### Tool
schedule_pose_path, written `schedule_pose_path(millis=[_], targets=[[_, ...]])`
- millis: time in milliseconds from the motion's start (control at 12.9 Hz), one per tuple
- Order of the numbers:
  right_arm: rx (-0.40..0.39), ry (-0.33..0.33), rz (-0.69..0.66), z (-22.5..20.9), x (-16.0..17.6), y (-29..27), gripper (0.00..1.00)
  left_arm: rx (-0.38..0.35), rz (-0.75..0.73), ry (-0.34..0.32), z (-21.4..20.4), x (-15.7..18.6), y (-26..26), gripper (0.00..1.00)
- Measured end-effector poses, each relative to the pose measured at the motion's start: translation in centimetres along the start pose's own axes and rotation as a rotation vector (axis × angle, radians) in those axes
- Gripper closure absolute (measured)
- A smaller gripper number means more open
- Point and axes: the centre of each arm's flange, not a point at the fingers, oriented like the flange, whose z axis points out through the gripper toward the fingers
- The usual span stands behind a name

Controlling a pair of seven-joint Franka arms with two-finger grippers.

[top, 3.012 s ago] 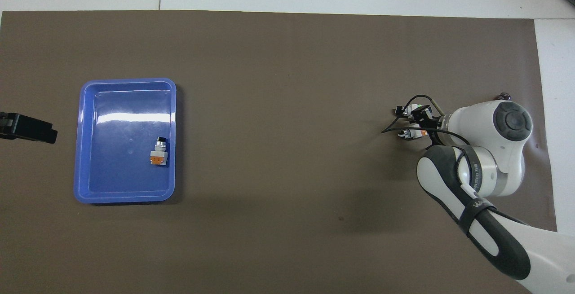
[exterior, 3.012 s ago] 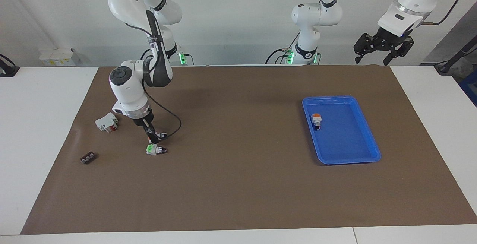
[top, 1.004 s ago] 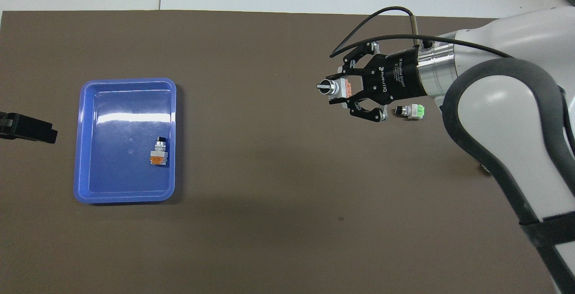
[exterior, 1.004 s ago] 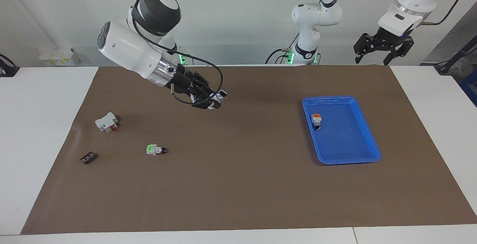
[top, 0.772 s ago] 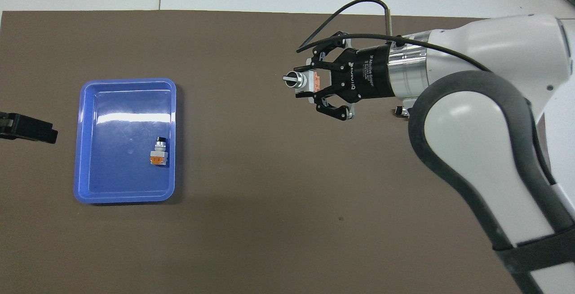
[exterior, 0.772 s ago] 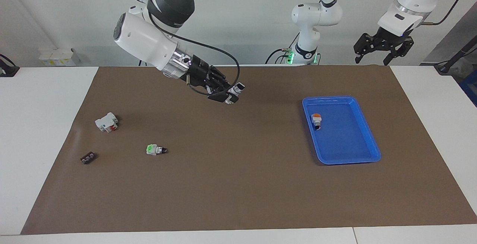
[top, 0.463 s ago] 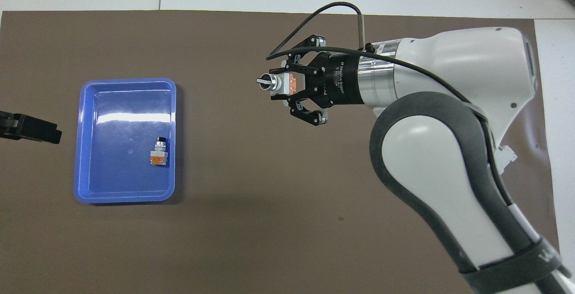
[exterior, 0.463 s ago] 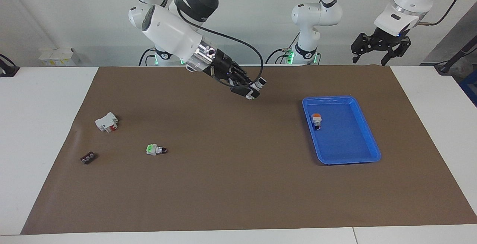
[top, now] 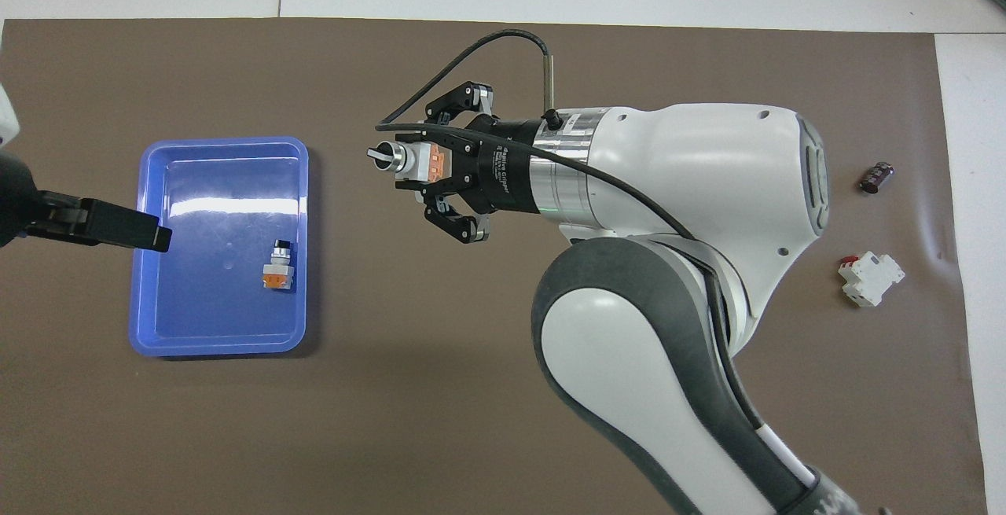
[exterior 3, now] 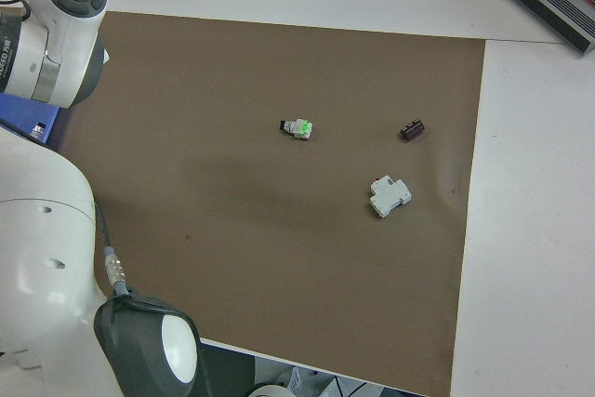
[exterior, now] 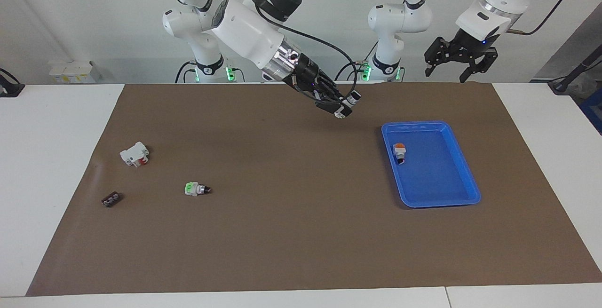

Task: Turn and place switch with both arms
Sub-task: 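Move the left gripper toward the switch held by the right gripper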

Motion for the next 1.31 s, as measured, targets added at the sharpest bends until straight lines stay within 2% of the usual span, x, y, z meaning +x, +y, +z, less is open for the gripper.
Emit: schedule_pose_path(millis=[463,618,1004,1081,1159,1236,1313], targets=[[-0.001,0.003,0.004,0.1,0.3,-0.1,0.57,-0.260,-0.301,0.086,-0.6,1.5,2.6,0.00],[-0.005,0.002,0.001,0.3,0.1,0.1,0.57,-0.321,-0.447,0.064,-0.3,1.8,3.3,0.00],[-0.005,-0.002,-0.006,0.8,-0.4,0.5,0.57,-0.428,-0.942,0.051,-0.1,3.0,7.3,0.02],[-0.005,-0.001,-0.006,0.8,-0.4,0.5,0.57,-0.437,-1.015,0.036,0.0,3.0,8.2,0.05],[-0.005,-0.001,-0.006,0.8,-0.4,0.5,0.57,-0.445,-1.075,0.024,0.0,3.0,8.9,0.13],[-0.004,-0.001,-0.006,0.8,-0.4,0.5,0.57,-0.453,-1.134,0.013,0.1,3.0,9.5,0.13],[-0.004,-0.001,-0.006,0.8,-0.4,0.5,0.57,-0.457,-1.180,0.000,0.2,2.9,10.1,0.24]])
